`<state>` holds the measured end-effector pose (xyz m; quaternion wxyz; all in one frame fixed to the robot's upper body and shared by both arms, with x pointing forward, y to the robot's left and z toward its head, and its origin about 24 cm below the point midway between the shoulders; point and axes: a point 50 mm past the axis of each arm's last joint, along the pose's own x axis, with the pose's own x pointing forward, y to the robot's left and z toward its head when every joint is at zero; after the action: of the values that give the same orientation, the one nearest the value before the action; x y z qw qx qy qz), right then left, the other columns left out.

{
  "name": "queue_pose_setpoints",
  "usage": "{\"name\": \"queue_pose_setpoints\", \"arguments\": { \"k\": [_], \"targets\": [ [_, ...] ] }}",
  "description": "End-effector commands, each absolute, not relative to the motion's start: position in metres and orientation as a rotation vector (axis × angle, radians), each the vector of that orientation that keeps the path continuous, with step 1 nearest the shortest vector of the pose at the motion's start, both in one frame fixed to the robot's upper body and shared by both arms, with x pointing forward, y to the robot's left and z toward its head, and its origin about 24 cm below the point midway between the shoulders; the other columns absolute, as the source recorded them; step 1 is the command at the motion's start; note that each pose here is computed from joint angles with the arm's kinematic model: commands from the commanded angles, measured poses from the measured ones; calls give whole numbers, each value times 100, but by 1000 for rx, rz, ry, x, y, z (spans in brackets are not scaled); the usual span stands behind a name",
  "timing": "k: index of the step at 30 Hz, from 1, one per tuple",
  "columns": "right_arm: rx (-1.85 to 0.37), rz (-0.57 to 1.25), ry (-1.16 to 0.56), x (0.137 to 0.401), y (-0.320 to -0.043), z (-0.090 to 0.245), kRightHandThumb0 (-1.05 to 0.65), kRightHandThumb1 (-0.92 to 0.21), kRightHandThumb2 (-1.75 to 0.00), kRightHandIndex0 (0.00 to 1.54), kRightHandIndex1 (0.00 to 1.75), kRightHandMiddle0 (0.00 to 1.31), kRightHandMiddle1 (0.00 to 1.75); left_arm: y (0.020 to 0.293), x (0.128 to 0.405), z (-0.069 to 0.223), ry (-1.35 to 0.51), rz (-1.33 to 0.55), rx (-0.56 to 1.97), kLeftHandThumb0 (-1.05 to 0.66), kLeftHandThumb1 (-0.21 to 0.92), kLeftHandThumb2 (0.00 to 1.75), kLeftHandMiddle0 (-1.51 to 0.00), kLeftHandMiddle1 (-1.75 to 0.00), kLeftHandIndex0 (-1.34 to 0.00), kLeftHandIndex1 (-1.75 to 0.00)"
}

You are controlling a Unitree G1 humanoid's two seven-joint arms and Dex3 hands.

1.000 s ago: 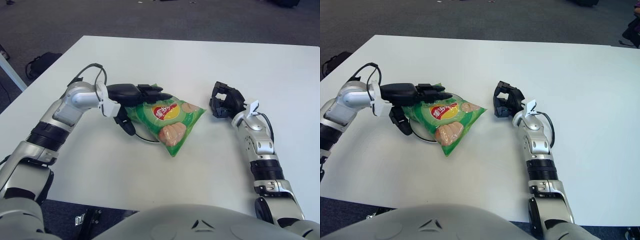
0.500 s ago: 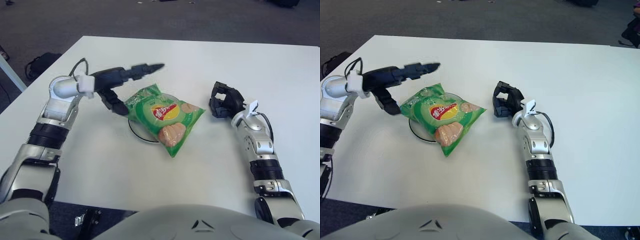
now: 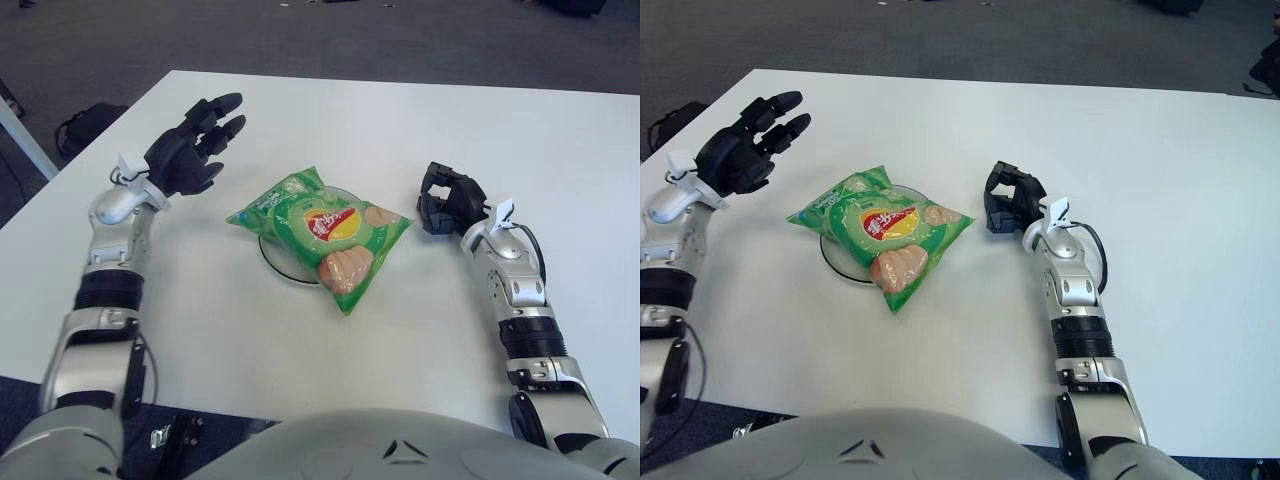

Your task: Put the snack into the plate.

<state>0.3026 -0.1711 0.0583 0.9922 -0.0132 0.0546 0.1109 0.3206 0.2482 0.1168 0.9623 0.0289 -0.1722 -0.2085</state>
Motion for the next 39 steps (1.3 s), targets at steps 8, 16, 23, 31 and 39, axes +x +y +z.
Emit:
{"name": "queue_pose_setpoints", "arguments": {
  "k": [8,16,23,31,39],
  "targets": [
    [-47,203,313,286,-174,21,-49,-27,-137,119,175,65,175,253,316,65,-216,-69,-90,-46,65,88,-59,-136,-34,-166],
    [-48,200,318,285,-176,21,-49,-27,-137,119,175,65,175,257,311,36,-79,90,-141,-44,49,110,-91,-173,-48,-174],
    [-59,196,321,283,-176,22,-49,-27,-137,119,175,65,175,259,315,30,2,173,-171,-46,39,123,-113,-174,-56,-175],
    [-71,199,321,282,-177,22,-49,-27,-137,119,175,65,175,255,313,28,35,133,-192,-47,34,128,-128,-175,-59,-175],
    [-73,197,319,281,-177,22,-49,-27,-137,119,175,65,175,252,308,25,54,129,-169,-47,35,127,-131,-175,-59,-175]
  ]
}}
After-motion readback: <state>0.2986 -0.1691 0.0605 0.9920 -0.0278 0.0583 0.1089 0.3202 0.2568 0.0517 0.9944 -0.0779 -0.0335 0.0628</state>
